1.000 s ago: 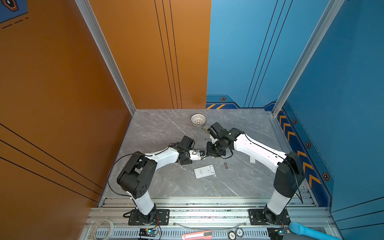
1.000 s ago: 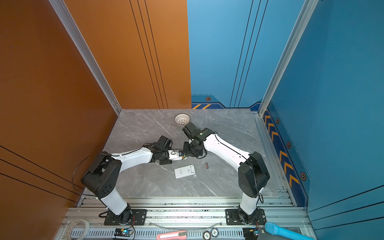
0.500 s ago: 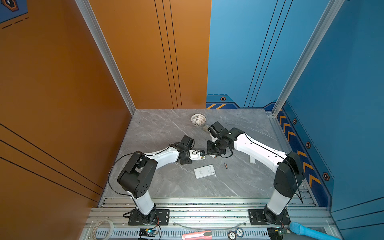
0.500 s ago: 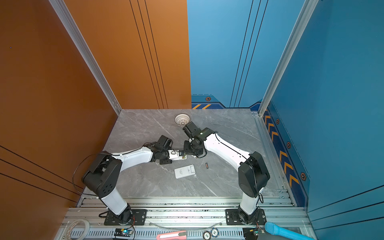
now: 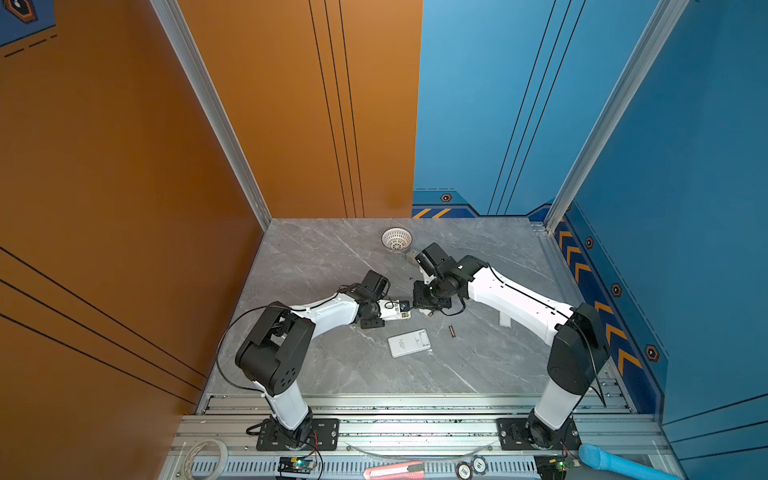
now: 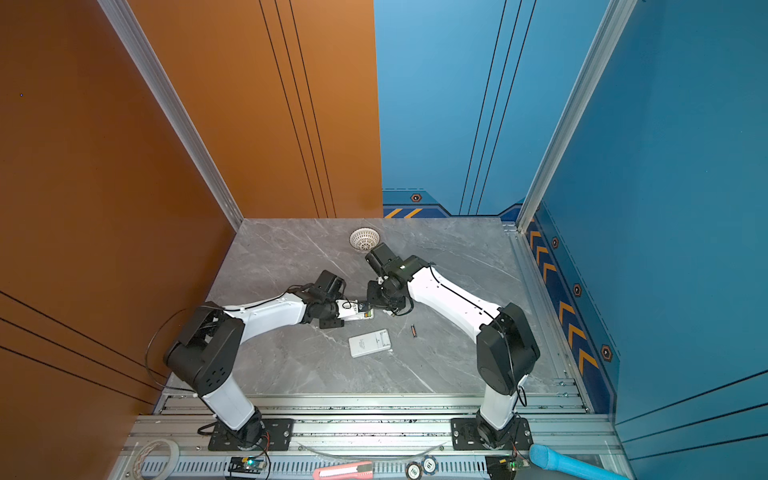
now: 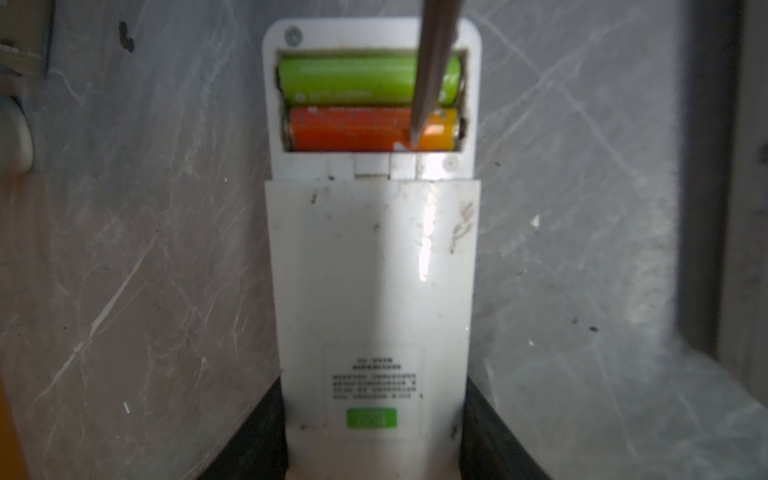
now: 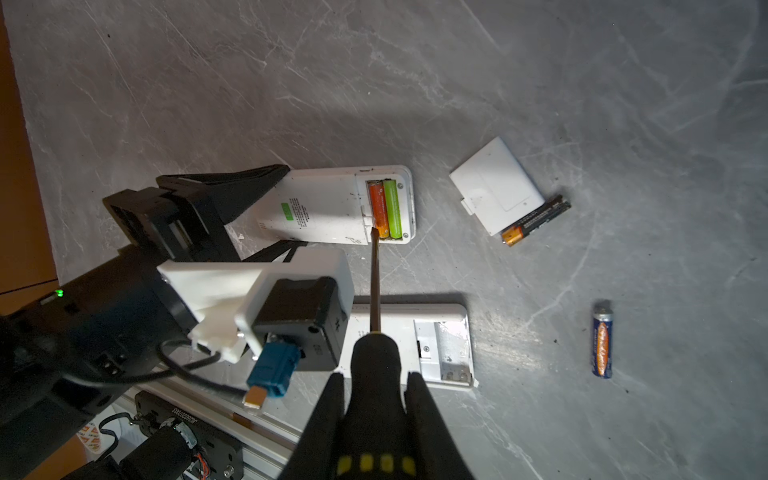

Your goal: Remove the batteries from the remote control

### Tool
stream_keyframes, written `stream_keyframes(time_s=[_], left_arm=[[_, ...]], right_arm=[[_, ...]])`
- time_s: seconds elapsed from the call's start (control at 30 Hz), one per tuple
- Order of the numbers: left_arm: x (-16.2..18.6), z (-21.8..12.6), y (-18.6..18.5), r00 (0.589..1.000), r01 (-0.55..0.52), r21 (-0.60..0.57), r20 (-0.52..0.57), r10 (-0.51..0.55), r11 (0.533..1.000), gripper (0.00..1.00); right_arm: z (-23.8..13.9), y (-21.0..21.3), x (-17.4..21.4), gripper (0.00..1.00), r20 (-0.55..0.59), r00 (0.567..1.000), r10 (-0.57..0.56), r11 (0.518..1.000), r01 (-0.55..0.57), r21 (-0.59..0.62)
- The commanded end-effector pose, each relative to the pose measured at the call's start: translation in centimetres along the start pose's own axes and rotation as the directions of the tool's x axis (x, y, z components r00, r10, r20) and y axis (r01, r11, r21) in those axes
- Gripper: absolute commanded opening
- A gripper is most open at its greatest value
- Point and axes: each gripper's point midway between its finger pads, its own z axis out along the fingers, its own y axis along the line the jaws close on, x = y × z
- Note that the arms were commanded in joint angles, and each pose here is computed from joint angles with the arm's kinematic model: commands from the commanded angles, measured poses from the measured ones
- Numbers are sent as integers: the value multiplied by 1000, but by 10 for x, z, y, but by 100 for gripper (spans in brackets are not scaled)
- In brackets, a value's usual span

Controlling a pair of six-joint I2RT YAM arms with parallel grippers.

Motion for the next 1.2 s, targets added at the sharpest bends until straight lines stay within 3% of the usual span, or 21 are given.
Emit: stream_keyframes(time_s=[0.0,0.6,1.0,1.17], left_arm=[[16,13,-31,998,-10,120,-53,16,993,6],[15,14,-30,999,-4,128,-47,11,992,6],[9,10,-38,1000,6,179,-23,-2,984,4],[7,9,-40,1000,12,198,-19,-8,980,3]], right_arm=[[-5,4,3,0,-1,1000,-22,999,22,-24],[-1,-8,7,0,-8,1000,-30,999,31,31],[20,-5,16,0,33,989,-144,985,140,105],[25,-8,24,0,63,972,-224,959,209,192]])
